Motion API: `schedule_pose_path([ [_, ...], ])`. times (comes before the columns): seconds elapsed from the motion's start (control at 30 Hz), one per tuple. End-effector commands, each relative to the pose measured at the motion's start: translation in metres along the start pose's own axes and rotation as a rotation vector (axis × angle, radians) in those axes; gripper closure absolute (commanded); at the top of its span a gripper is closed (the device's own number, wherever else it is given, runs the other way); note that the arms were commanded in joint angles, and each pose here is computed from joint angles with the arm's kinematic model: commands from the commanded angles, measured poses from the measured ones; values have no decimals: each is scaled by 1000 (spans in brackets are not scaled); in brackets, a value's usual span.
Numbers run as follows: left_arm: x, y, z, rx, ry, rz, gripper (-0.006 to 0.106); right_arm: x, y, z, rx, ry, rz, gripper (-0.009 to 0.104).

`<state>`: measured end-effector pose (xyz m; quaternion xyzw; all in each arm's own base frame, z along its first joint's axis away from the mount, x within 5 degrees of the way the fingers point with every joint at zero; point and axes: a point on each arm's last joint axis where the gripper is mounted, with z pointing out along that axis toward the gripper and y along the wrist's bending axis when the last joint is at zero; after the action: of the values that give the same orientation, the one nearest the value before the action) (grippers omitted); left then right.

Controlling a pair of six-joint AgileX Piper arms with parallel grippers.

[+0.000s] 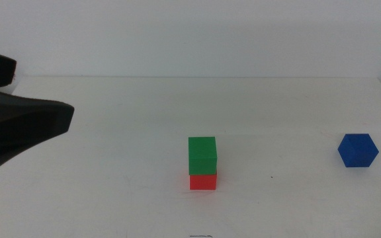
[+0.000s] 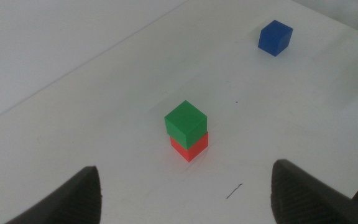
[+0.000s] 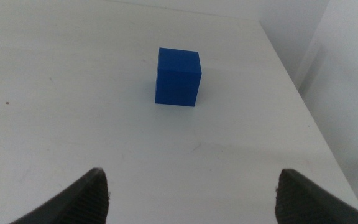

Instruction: Stack red cubes first, then green, then blue cubes in a specific spot.

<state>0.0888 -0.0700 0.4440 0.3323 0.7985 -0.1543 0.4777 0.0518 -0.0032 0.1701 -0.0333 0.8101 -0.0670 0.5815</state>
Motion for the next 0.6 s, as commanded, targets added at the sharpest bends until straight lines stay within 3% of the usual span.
schedule_pose_path([
  [0.0,-11,0,-4,-1,-92,-9,7,-14,-3,-4,30,-136,-9,1],
  [0.3,-11,0,-4,-1,-92,-9,7,-44,-9,-14,102,-484,-10,1],
  [0.5,-11,0,-4,-1,-92,-9,7,-48,-10,-16,108,-525,-2,1],
  [0.57,-11,0,-4,-1,-92,-9,7,-47,-10,-15,89,-506,67,1],
])
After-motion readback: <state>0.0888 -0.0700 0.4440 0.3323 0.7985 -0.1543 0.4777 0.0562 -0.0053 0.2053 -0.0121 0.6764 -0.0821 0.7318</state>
